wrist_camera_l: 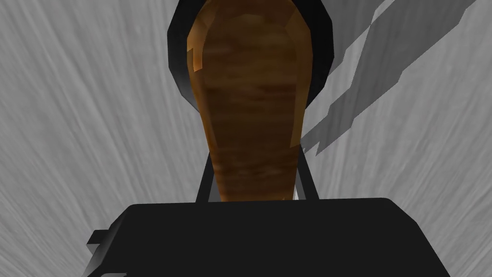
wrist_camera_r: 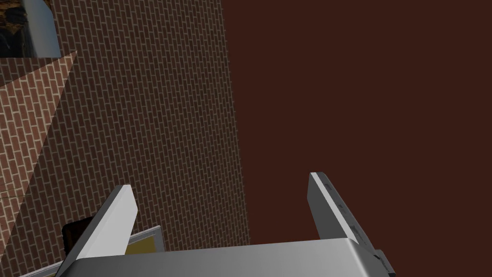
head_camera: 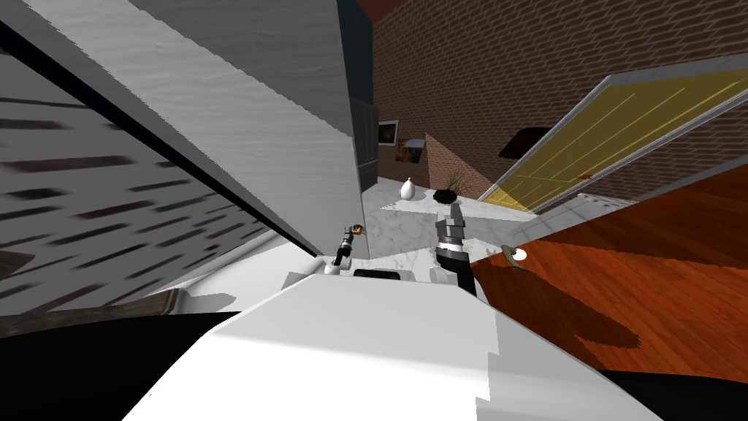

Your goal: Push the door open

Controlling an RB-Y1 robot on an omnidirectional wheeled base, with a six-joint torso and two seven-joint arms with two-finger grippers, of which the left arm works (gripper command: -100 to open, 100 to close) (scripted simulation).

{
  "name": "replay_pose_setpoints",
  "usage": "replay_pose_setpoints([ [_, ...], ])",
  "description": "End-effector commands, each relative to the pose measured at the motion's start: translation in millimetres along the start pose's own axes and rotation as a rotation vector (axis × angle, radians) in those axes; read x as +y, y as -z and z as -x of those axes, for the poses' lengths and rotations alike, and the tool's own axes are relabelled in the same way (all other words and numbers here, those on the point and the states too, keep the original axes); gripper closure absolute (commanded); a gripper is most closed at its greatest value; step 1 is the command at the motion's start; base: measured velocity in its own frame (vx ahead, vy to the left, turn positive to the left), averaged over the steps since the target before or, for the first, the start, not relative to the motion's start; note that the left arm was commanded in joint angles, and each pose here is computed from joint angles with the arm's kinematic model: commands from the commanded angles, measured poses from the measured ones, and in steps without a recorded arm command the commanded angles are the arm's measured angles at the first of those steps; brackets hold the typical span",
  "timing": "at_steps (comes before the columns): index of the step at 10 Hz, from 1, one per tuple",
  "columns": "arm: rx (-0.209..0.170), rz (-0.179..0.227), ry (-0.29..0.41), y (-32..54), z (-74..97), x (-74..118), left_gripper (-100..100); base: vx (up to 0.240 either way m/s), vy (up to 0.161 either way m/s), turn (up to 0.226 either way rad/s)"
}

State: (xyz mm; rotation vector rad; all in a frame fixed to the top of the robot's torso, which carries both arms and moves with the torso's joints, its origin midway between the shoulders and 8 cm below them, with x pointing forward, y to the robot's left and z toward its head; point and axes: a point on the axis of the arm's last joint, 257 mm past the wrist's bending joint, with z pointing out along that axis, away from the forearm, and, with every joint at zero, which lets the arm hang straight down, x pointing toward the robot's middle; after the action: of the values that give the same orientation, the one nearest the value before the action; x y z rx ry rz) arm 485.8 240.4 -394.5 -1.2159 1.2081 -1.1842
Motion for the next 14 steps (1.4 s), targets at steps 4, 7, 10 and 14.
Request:
replay_pose_setpoints([
  [4, -0.059, -0.006, -0.018, -1.5, 35.5, -2.7, 100, 0.194, -0.070, 0.043],
  [7, -0.100, -0.008, -0.022, 0.0, 56.6, -3.5, 100, 0.186, -0.069, 0.046],
  [10, -0.130, -0.008, -0.024, 1.4, 70.6, -4.0, 100, 0.164, -0.064, 0.046],
  [14, -0.200, -0.009, -0.020, 6.2, 100.0, -4.6, 100, 0.184, -0.076, 0.065],
])
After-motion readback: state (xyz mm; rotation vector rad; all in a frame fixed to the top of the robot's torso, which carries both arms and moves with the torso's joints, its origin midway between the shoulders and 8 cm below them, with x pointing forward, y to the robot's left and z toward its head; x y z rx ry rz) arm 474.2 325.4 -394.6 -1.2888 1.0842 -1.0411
